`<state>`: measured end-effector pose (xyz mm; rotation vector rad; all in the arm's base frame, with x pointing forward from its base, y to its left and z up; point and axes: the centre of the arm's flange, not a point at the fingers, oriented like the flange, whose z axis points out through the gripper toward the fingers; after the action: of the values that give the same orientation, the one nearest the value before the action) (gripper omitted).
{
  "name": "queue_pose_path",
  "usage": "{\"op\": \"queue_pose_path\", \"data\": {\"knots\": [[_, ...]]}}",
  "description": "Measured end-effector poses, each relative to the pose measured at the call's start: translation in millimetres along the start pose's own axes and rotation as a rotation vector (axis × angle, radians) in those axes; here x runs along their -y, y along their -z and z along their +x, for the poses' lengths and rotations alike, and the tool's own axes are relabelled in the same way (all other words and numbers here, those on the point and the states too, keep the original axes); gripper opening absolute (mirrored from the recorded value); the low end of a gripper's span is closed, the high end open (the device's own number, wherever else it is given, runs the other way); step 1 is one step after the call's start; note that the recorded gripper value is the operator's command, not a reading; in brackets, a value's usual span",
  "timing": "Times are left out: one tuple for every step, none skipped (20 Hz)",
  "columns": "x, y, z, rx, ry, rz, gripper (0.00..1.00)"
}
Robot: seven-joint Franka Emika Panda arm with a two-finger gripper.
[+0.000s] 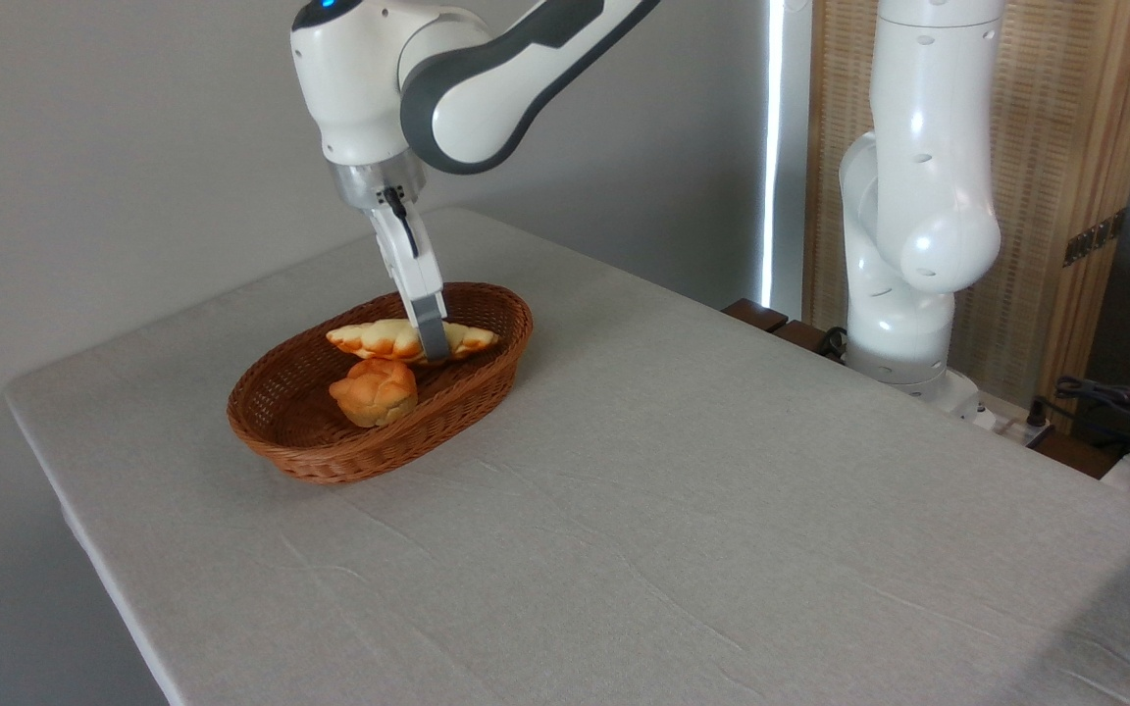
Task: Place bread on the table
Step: 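Close the gripper on the braided roll and lift it from the basket, then carry the braided roll beside the basket and release it onto the table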
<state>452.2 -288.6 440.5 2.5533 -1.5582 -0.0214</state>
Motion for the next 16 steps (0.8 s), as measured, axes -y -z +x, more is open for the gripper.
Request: {"op": "queue_pose_path", "data": {"knots": [[-2, 6, -1, 0.000, -0.002, -0.002, 0.11], [-5, 14, -3, 0.003, -0.005, -0.008, 0.11], [-8, 24, -5, 0.004, -0.009, -0.012, 0.11], [-11, 34, -6, -0.001, -0.012, -0.012, 0.11], [-13, 46, -8, -0.011, -0.015, -0.010, 0.11], [-15, 55, -12, -0.018, -0.014, -0.009, 0.11], [-15, 66, -16, -0.025, -0.007, -0.009, 0.11], [-13, 76, -22, -0.030, 0.005, -0.010, 0.11], [-10, 86, -29, -0.035, 0.021, -0.011, 0.11], [-4, 96, -38, -0.042, 0.041, -0.010, 0.11], [6, 106, -48, -0.052, 0.067, -0.006, 0.11], [17, 116, -60, -0.065, 0.098, 0.000, 0.13], [29, 124, -72, -0.077, 0.132, 0.007, 0.15], [41, 129, -85, -0.083, 0.166, 0.010, 0.17], [53, 132, -98, -0.082, 0.200, 0.013, 0.21], [65, 134, -111, -0.077, 0.232, 0.018, 0.26]]}}
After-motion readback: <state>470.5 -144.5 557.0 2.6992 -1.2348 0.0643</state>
